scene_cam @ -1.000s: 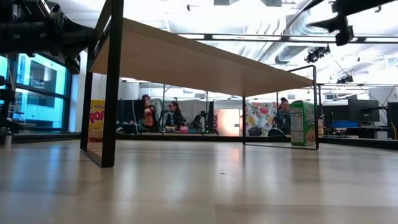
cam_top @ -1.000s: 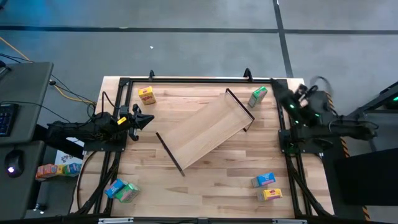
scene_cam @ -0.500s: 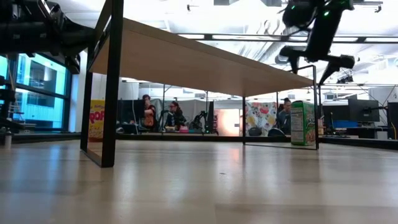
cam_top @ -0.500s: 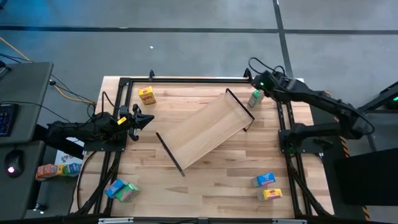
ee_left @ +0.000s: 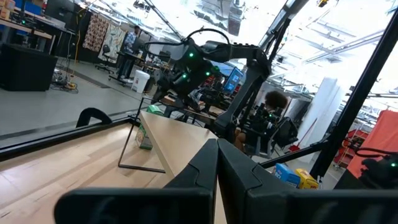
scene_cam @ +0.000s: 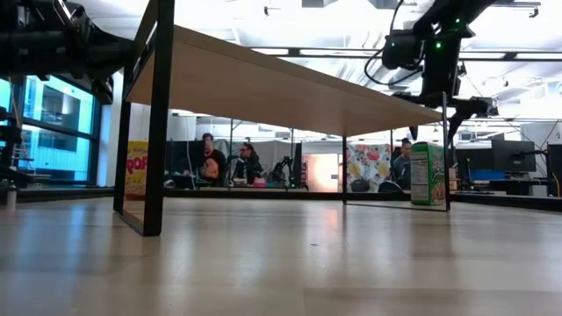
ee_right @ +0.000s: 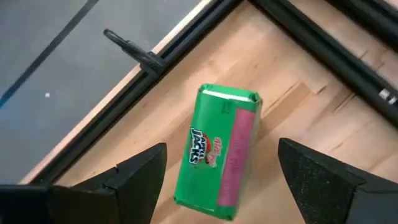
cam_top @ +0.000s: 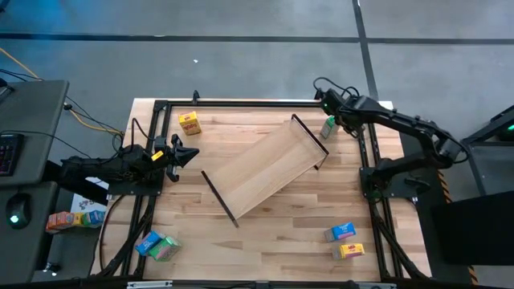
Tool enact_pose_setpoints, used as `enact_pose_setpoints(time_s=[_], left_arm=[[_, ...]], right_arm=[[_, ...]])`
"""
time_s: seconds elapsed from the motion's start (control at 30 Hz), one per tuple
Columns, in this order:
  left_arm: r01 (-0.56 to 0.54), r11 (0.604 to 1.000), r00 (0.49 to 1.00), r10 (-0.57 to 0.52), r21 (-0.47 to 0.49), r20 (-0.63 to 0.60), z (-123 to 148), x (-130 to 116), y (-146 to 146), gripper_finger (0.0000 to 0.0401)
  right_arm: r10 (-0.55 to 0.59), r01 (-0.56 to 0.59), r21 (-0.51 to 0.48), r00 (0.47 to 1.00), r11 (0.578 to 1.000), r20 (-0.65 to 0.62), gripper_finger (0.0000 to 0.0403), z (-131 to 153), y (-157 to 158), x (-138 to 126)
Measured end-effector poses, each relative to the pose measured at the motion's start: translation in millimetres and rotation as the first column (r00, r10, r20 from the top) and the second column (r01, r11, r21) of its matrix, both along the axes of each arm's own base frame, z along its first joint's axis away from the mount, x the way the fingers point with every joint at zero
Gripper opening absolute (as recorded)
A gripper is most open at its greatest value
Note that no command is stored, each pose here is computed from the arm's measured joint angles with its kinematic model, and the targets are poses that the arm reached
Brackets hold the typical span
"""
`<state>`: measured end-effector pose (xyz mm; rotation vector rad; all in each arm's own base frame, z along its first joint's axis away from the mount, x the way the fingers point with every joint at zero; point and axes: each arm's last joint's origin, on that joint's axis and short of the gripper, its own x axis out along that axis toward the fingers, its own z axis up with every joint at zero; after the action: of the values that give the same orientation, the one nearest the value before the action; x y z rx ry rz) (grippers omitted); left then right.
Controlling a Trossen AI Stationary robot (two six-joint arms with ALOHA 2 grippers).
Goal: Stack cereal on shelf
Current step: Put the top green cereal box on the shelf
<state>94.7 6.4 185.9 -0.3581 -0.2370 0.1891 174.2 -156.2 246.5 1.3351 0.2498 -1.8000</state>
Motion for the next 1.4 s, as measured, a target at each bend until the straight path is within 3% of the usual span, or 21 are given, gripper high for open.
enact_pose_setpoints(time_s=[0.4, 0.73, 0.97, 1.17, 1.23, 1.3, 1.33, 1.4], left_arm=[[0.000, 1.000, 1.000, 0.000, 0.000, 0.000, 0, 0, 0, 0.0000], [0.000, 1.000, 1.000, 0.000, 0.000, 0.000, 0, 0, 0, 0.0000], [0.000, 1.000, 1.000, 0.000, 0.000, 0.000, 0, 0, 0, 0.0000], [0.000, 1.000, 1.000, 0.000, 0.000, 0.001, 0, 0, 0, 0.0000], [0.000, 1.000, 1.000, 0.000, 0.000, 0.001, 0, 0, 0, 0.0000], [0.000, 1.000, 1.000, 0.000, 0.000, 0.000, 0, 0, 0, 0.0000], [0.000, 1.000, 1.000, 0.000, 0.000, 0.000, 0, 0, 0, 0.0000], [0.000, 1.000, 1.000, 0.000, 0.000, 0.000, 0, 0, 0, 0.0000]], right_arm=[[-0.114, 0.115, 0.094, 0.993, 0.989, -0.019, 0.0294, -31, -17, 10], [-0.130, 0.129, 0.126, 0.992, 0.984, 0.000, 0.0186, -34, -24, 7], [-0.023, 0.025, 0.129, 1.000, 0.991, -0.021, 0.0111, -27, -24, 8], [0.158, -0.159, -0.032, 0.986, 0.987, -0.045, 0.0094, 25, -29, 5], [0.268, -0.274, -0.105, 0.961, 0.956, -0.063, 0.0096, 55, -31, 5], [0.407, -0.417, -0.181, 0.909, 0.891, -0.091, 0.0098, 90, -29, 5], [0.496, -0.505, -0.219, 0.862, 0.835, -0.100, 0.0098, 108, -28, 6], [0.676, -0.671, -0.304, 0.729, 0.676, -0.105, 0.0098, 145, -20, 10]])
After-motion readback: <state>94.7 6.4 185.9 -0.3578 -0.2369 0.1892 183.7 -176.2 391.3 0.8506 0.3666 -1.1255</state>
